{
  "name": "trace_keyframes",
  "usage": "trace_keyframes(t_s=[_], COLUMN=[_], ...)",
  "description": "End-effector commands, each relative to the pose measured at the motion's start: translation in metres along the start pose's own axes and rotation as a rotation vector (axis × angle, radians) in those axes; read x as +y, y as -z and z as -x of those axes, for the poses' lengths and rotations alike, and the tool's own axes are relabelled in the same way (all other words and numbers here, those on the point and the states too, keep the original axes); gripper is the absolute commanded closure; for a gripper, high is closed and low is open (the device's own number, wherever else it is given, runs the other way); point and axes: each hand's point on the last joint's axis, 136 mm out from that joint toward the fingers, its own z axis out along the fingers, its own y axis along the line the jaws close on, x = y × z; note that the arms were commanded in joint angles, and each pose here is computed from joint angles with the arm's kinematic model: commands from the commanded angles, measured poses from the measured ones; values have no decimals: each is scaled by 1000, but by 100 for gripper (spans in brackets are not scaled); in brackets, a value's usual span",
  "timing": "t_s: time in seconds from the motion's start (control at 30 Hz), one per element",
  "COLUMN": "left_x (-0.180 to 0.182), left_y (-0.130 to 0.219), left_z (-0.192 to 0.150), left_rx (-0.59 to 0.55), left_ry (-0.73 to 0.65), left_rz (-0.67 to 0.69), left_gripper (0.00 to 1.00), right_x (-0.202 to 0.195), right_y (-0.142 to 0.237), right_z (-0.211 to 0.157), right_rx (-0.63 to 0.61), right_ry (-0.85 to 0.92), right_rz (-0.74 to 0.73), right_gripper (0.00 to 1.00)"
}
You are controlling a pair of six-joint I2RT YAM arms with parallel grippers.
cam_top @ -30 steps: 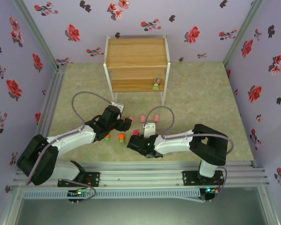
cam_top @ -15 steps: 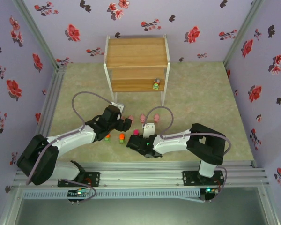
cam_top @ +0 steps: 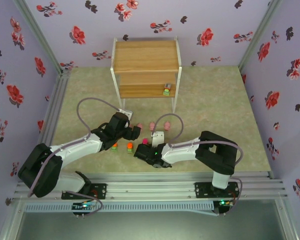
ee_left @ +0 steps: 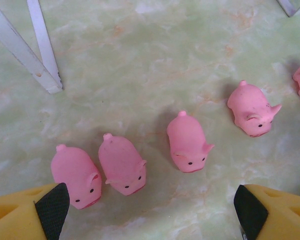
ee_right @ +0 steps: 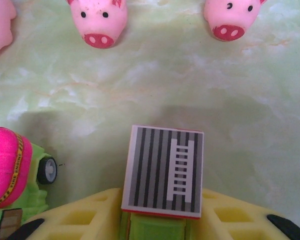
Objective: Place and organize the plastic toys onto the shelf
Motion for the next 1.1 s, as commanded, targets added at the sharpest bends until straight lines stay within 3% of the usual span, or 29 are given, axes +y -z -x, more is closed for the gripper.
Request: trace_keyframes(t_s=[0.0, 0.27, 0.63, 1.07], left_x=[0, 0, -1, -1], left_y=[-2, -2, -3, -5], left_z=[2, 3, 1, 0], left_rx=[-2, 0, 7, 10], left_ry=[14, 14, 13, 12], left_rz=[-5, -4, -6, -5], left_gripper=[11, 11, 11, 11], right_x=[-5, -20, -22, -19], right_y=[-6, 0, -1, -10], right_z=[-4, 1, -3, -17], right_rx=[4, -12, -9, -9], right_ry=[-9, 21, 2, -15], right_rz=[-30, -90, -48, -42], right_gripper=[87, 89, 85, 86])
